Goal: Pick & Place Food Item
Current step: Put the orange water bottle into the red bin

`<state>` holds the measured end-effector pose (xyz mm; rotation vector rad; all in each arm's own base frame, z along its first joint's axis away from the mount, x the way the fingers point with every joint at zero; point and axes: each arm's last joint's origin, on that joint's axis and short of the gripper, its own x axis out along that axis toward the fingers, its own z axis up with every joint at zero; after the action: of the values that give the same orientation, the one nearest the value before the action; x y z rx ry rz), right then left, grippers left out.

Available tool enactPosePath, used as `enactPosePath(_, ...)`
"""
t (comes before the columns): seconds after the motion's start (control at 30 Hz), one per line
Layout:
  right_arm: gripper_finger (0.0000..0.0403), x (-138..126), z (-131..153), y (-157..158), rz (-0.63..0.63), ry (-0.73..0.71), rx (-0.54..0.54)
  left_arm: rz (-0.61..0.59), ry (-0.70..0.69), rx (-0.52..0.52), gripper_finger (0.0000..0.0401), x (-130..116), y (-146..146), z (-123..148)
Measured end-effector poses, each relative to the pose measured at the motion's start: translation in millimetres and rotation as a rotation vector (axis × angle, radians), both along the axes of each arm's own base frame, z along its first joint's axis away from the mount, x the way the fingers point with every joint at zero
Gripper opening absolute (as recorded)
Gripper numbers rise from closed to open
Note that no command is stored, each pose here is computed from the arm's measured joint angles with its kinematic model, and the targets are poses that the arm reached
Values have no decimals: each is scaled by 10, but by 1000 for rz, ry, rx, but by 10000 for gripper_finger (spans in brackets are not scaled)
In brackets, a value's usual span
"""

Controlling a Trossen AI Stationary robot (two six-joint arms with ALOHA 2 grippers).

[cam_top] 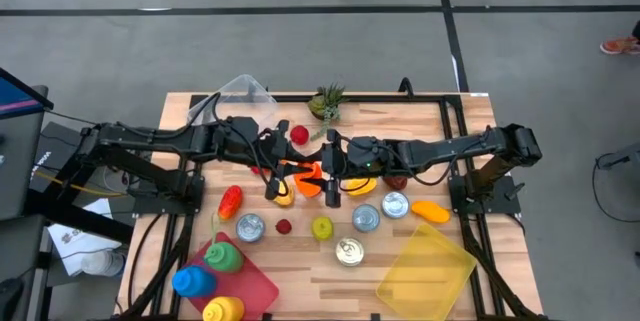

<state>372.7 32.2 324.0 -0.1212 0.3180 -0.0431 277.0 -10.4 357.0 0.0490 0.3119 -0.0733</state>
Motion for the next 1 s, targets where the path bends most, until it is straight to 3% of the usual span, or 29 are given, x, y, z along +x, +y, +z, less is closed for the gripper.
enactPosePath(0.17, 222, -49, 77, -5, 0, -21, 5, -2, -57, -3, 57, -52, -10, 87)
enactPosePath(0.33, 247, -243, 313, -25, -2, -62, 4, -5, -147, -26, 56, -261, -19, 288)
enactPosePath(0.5, 249, -591, 562, -64, -7, -51, -4, -46, -231, -53, 56, -513, -101, 474)
enactPosePath(0.7, 242, -1192, 924, -146, -29, -86, -10, -184, -267, -118, 57, -750, -384, 583)
enactPosePath(0.83, 191, -1701, 1090, -239, -95, -173, -50, -230, -268, -145, 57, -832, -600, 595)
enactPosePath(1.0, 70, -2387, 1019, -379, -168, -270, -30, -222, -244, -156, 58, -856, -779, 560)
